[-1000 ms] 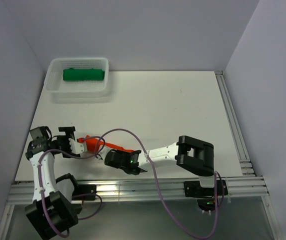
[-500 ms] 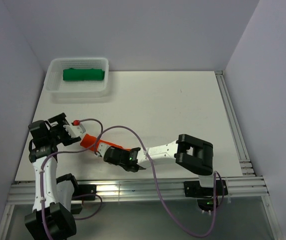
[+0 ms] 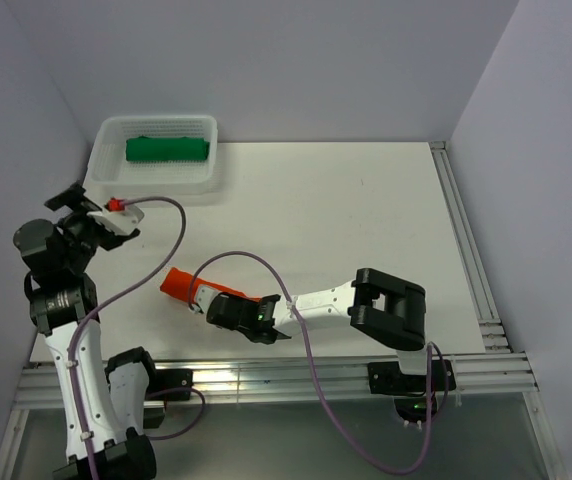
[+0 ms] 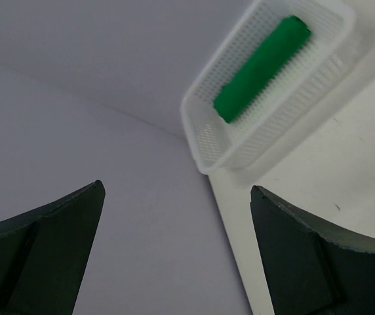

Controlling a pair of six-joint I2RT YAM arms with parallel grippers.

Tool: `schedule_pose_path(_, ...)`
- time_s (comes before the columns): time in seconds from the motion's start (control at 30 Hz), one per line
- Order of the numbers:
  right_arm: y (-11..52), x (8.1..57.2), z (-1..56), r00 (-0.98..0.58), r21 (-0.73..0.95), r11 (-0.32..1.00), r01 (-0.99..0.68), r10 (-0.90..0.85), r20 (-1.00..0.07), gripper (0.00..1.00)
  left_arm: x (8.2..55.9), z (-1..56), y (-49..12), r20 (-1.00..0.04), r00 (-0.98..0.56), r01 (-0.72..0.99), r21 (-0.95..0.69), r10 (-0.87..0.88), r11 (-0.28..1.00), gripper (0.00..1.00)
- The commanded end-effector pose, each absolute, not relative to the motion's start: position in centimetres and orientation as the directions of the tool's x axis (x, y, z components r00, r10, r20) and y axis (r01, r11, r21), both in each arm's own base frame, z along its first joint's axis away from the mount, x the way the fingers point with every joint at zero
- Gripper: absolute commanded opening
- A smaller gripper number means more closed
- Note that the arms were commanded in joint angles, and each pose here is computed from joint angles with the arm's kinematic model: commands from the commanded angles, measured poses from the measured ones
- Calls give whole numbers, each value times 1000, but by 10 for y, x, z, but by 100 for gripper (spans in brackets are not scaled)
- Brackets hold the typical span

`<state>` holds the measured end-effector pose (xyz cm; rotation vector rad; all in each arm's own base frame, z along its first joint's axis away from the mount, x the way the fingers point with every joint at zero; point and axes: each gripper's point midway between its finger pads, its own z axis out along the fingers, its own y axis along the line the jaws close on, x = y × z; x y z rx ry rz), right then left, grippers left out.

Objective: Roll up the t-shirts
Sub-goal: Roll the tshirt

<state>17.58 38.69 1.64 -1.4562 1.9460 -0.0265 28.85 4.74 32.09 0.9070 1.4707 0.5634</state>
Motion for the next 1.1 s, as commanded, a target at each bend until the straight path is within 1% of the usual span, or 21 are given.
schedule_pose_path(0.0,328,128,-62,-226,-244,287,-927,-942,-249,0,289,385,64,-642,66,18,766,764,642,99)
schedule_pose_path(0.03,329,128,-60,-224,-245,287,-926,-940,-256,0,292,405,73,-678,81,-71,727,731,682,100)
schedule_pose_path(0.07,328,129,-59,-223,-248,287,-925,-940,-257,0,290,439,77,-755,172,-190,605,633,773,99)
schedule_pose_path(0.1,328,129,-58,-224,-248,289,-925,-939,-260,0,285,448,90,-796,163,-270,532,582,803,99)
schedule_pose_path(0.13,329,129,-54,-223,-248,292,-924,-936,-271,0,281,463,89,-805,185,-283,505,563,815,99)
schedule_pose_path(0.17,329,129,-54,-224,-249,295,-923,-935,-275,0,280,469,88,-789,178,-280,532,588,799,99)
schedule_pose_path(0.2,330,129,-50,-225,-246,298,-922,-931,-286,0,282,451,75,-788,135,-166,580,601,797,99)
schedule_pose_path(0.23,330,130,-50,-227,-246,302,-921,-929,-291,0,275,465,69,-692,131,-146,695,710,704,100)
schedule_pose_path(0.27,330,129,-49,-227,-244,303,-921,-928,-295,0,272,464,66,-677,124,-128,714,725,688,99)
schedule_pose_path(0.4,329,129,-52,-229,-243,301,-922,-931,-284,0,237,523,78,-724,205,-353,573,659,739,99)
schedule_pose_path(0.5,329,128,-55,-229,-245,297,-923,-935,-272,0,219,547,64,-595,228,-374,678,771,633,100)
schedule_pose_path(0.53,329,128,-56,-229,-244,296,-923,-935,-269,0,218,547,57,-488,219,-372,759,845,534,99)
schedule_pose_path(0.57,328,128,-57,-229,-243,295,-924,-937,-265,0,212,553,56,-436,224,-411,769,872,490,99)
schedule_pose_path(0.6,329,128,-57,-229,-241,295,-925,-937,-265,0,209,543,55,-397,221,-432,779,891,454,100)
schedule_pose_path(0.63,329,127,-57,-231,-239,296,-925,-936,-265,0,209,538,45,-248,205,-421,851,947,313,99)
schedule_pose_path(0.67,328,127,-58,-233,-236,298,-925,-935,-266,0,198,538,39,-157,184,-454,862,970,226,99)
schedule_pose_path(0.73,329,127,-58,-232,-235,297,-926,-935,-267,0,205,509,34,-70,194,-461,874,979,154,100)
schedule_pose_path(0.83,329,127,-57,-232,-236,298,-925,-935,-270,0,205,481,18,-103,258,-345,919,961,191,99)
schedule_pose_path(0.9,329,127,-57,-230,-235,296,-926,-935,-270,0,212,442,13,-191,293,-237,935,937,264,93)
schedule_pose_path(0.97,329,126,-58,-229,-233,293,-927,-936,-266,0,214,415,13,-155,289,-237,944,945,228,97)
schedule_pose_path(1.07,329,125,-60,-228,-229,289,-930,-939,-257,0,239,350,32,-221,214,-127,960,952,251,97)
